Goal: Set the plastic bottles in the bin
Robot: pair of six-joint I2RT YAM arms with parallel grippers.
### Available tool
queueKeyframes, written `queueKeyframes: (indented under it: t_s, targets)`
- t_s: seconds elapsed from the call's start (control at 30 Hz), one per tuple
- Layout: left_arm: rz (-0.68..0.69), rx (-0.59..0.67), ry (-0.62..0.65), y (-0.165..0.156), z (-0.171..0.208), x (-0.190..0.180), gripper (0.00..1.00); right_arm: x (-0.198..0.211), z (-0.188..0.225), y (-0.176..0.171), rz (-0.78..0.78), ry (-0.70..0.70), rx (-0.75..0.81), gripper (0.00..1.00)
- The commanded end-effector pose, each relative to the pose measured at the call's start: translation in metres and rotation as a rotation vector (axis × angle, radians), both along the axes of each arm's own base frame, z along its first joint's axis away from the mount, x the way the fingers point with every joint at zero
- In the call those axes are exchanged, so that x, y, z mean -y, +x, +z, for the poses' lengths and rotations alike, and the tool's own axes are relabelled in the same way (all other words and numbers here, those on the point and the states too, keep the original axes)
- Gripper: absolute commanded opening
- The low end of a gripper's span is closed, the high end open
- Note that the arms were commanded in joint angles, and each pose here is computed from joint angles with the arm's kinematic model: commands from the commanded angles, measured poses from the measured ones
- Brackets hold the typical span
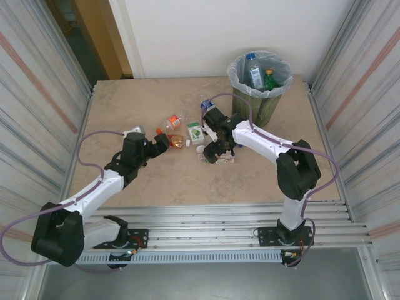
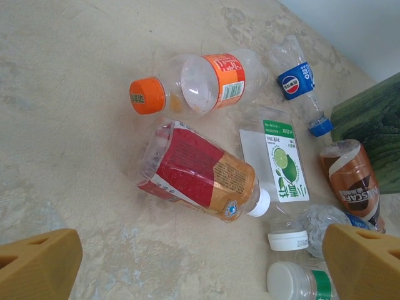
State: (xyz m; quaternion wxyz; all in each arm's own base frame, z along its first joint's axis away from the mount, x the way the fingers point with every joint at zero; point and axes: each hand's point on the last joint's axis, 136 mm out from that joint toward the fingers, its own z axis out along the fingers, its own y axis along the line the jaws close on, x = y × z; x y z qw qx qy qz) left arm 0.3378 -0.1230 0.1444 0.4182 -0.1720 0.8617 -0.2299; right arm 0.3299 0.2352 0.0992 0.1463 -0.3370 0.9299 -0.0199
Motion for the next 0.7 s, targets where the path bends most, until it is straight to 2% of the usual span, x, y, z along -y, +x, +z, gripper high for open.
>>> queueKeyframes:
  t_s: [0.0, 0.47, 0.67]
  targets:
    - [0.016, -0.003, -0.024, 0.001, -0.002, -0.002, 0.99, -0.005, -0.002, 0.0, 0.031, -0.01, -0.026, 0.99]
    - [0.02, -0.008, -0.038, 0.001, -0.003, -0.003, 0.99, -0.01, -0.025, 0.001, 0.045, 0.006, -0.085, 0.98]
    - [0.023, -0.011, -0.043, 0.001, -0.004, -0.003, 0.99, -0.008, -0.032, -0.009, 0.035, 0.013, -0.126, 0.95]
